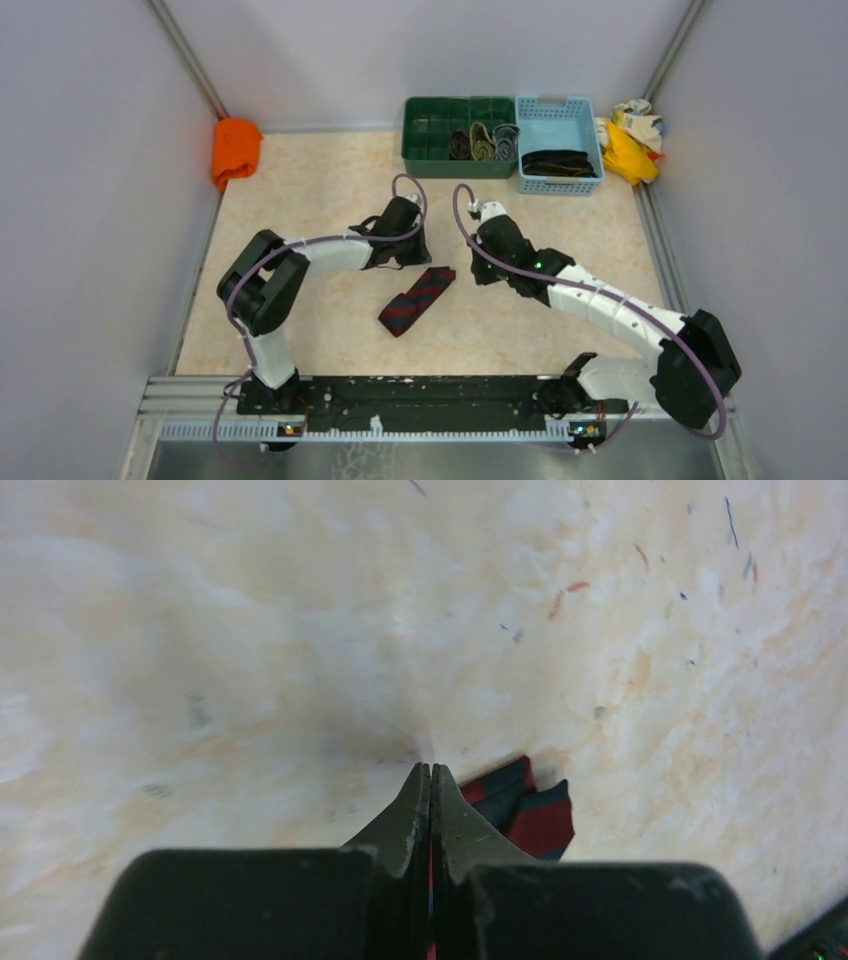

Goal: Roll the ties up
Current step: Roll the tie at the center of the board.

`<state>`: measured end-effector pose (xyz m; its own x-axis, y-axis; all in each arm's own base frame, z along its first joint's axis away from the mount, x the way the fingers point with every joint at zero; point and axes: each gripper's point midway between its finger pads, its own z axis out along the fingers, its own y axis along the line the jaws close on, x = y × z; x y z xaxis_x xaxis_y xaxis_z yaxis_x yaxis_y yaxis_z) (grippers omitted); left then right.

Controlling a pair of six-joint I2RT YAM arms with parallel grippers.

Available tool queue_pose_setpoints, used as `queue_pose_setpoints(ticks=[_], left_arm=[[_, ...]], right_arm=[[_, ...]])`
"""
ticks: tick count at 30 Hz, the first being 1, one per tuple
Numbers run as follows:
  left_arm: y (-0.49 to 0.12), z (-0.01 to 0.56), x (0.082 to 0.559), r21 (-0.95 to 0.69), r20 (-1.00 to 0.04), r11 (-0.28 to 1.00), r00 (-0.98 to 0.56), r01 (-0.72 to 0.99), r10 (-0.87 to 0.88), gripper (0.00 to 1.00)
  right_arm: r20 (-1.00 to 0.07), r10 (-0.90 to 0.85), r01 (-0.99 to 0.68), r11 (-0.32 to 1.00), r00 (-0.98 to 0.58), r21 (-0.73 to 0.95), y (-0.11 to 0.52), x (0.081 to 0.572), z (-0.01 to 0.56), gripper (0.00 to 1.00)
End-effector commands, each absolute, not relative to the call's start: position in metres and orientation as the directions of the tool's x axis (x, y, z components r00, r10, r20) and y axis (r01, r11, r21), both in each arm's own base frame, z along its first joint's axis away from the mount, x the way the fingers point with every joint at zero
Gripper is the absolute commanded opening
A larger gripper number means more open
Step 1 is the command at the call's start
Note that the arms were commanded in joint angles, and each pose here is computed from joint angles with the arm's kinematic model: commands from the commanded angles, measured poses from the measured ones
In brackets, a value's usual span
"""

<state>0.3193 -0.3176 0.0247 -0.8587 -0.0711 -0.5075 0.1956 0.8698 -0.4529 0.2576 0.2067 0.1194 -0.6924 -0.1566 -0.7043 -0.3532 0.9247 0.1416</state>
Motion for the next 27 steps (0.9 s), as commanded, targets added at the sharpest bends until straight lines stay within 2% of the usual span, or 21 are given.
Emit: queue_pose_setpoints(ticks=[1, 4, 9, 18, 27], left_arm=[[-0.271, 0.072, 0.357, -0.347, -0.642, 0.936, -0.742, 0.055, -0.194, 0.00], [-0.244, 0.116, 0.367, -0.337, -0.716, 0.942, -0.647, -0.008, -0.262, 0.00], [-0.198, 0.175, 0.341, -0.351, -0.790, 0.935, -0.517, -0.059, -0.329, 0.00], [-0.150, 0.190, 0.287, -0.402, -0.811, 0.914, -0.439, -0.063, -0.387, 0.00], [-0.130, 0.197, 0.279, -0.382, -0.835, 0.920, -0.394, -0.088, -0.384, 0.00]], right_arm=[[-0.703, -0.141, -0.437, 0.861, -0.697, 0.260, 0.235, 0.216, 0.121, 0.00], [-0.674, -0.198, -0.508, 0.808, -0.712, 0.298, 0.258, 0.183, 0.104, 0.00], [-0.636, -0.298, -0.574, 0.769, -0.712, 0.282, 0.286, 0.152, 0.075, 0.00], [-0.638, -0.365, -0.631, 0.734, -0.678, 0.250, 0.324, 0.149, 0.055, 0.00], [-0.638, -0.381, -0.627, 0.751, -0.669, 0.209, 0.345, 0.158, 0.029, 0.00]])
